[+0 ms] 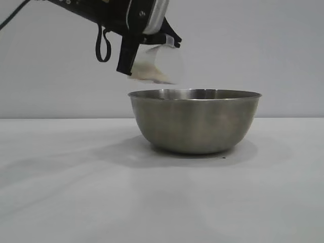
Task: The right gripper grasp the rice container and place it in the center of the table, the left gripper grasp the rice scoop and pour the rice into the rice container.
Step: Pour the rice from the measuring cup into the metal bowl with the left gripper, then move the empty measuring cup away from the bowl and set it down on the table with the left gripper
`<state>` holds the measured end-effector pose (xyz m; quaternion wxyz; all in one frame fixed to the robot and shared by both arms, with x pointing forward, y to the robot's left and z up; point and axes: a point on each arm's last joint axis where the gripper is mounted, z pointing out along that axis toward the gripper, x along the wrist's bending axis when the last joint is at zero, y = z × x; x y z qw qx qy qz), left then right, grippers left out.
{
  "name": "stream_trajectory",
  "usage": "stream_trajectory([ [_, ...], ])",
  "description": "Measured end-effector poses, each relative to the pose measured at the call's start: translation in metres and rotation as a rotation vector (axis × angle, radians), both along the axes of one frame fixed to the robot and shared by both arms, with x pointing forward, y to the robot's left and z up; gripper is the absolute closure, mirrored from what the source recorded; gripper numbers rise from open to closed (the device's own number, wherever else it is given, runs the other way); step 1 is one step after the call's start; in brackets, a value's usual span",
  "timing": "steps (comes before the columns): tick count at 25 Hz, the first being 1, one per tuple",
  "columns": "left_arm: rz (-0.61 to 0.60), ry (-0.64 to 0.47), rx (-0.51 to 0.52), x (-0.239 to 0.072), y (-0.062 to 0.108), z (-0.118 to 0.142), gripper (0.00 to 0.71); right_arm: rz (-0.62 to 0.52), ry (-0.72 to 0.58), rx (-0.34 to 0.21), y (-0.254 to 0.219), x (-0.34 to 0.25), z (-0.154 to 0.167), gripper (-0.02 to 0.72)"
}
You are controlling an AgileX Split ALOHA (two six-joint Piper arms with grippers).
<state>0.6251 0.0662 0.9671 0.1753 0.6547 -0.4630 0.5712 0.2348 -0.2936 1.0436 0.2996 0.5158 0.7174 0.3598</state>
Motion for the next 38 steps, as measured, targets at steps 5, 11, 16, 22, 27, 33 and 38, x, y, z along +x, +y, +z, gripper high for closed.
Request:
stream_trajectory([
  [5,-0.116,-0.171,0.191,-0.008,-0.017,-0.015,0.71,-0.001,0.0,0.001,0.0,0.0,0.0,0.254],
  [11,-0.207,-0.343,0.322,-0.014,-0.026,-0.016,0.71,-0.001,0.0,0.001,0.0,0.0,0.0,0.254],
  [16,-0.232,-0.405,0.366,-0.014,-0.027,-0.016,0.71,-0.001,0.0,0.001,0.0,0.0,0.0,0.254],
  [22,-0.123,-0.305,0.179,-0.011,-0.029,-0.008,0.71,-0.002,0.001,0.003,0.0,0.0,0.0,0.254],
  [27,0.205,-0.166,-0.387,0.003,-0.02,0.023,0.71,-0.017,0.003,0.008,-0.001,0.0,0.0,0.254],
  [33,0.601,0.174,-0.943,0.02,0.012,0.029,0.71,-0.021,0.003,0.007,-0.001,0.0,0.0,0.254],
  [38,0.816,0.409,-1.252,0.031,0.041,0.021,0.71,-0.021,0.003,0.007,-0.001,0.0,0.0,0.254],
])
